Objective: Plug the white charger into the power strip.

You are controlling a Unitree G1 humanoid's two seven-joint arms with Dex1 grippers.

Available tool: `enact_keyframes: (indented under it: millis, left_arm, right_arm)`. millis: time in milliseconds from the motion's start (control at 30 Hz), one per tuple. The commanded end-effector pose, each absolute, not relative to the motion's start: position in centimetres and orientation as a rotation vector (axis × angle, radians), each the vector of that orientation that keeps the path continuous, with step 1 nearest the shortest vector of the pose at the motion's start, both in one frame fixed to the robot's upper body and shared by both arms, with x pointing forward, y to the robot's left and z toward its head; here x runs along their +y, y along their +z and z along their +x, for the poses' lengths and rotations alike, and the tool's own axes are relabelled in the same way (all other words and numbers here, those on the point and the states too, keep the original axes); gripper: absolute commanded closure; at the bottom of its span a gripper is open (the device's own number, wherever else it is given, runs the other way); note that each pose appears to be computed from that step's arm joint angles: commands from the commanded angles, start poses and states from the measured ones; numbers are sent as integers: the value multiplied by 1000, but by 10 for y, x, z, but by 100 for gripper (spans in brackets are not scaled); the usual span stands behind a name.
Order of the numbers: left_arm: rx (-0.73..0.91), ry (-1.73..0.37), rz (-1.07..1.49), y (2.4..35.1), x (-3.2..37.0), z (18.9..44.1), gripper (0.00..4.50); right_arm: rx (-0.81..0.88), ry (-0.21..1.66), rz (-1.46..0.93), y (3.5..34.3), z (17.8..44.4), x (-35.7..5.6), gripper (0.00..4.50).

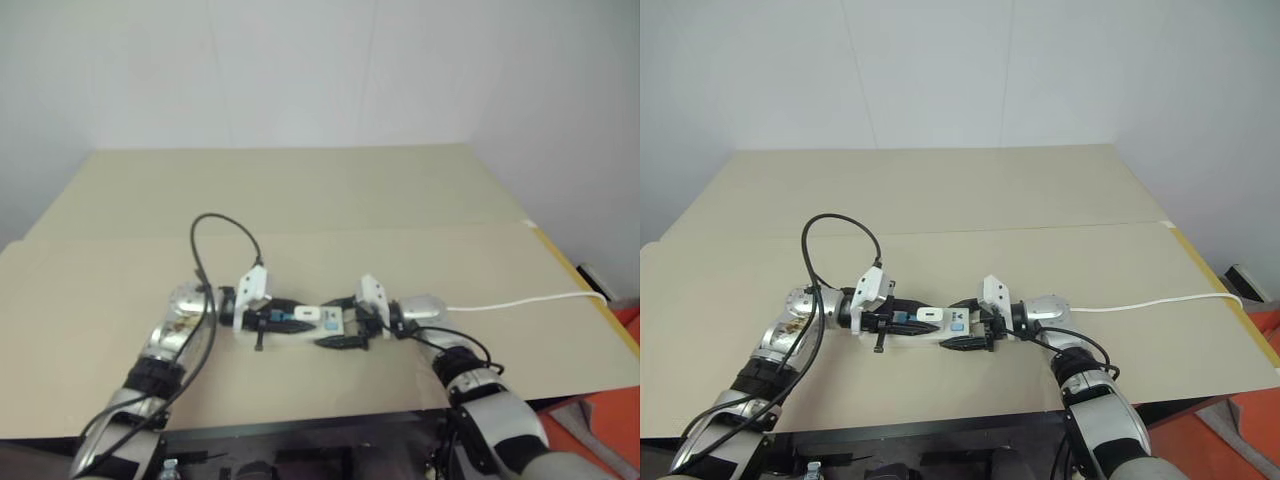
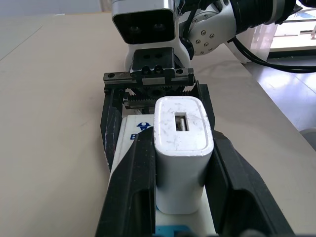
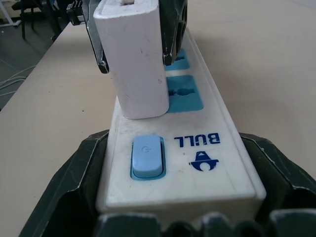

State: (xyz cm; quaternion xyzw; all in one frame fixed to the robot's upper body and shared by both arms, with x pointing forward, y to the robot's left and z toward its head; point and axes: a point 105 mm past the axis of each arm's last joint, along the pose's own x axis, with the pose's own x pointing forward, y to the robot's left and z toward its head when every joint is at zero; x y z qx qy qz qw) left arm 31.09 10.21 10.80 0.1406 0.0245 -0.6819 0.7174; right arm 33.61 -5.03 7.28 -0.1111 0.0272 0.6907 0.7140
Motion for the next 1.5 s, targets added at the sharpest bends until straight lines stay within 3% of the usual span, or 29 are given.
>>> enact_keyframes:
  millis: [33,733,767,1067,1233,1400,1500]
  left_arm:
    - [257,-1493,320,70,132,302,350]
    - [338,-1505,314,58,133,299,350]
    - [346,-1509,308,57,133,298,275]
    - [344,-1512,284,61,133,297,3]
    - [290,-1488,305,73,139,304,3]
    - [152,-1487,428,118,160,317,3]
    - [91,-1473,509,148,174,321,0]
  right_arm:
    - [103,1521,-257,68,337,-63,106]
    - [103,1516,-255,68,337,-64,106]
    - [104,1516,-255,68,337,-64,106]
    - [104,1519,-255,68,337,-63,106]
    - [102,1518,-255,68,338,-62,106]
    - [109,1515,-247,68,337,-62,106]
    - [105,1502,-254,68,338,-64,7]
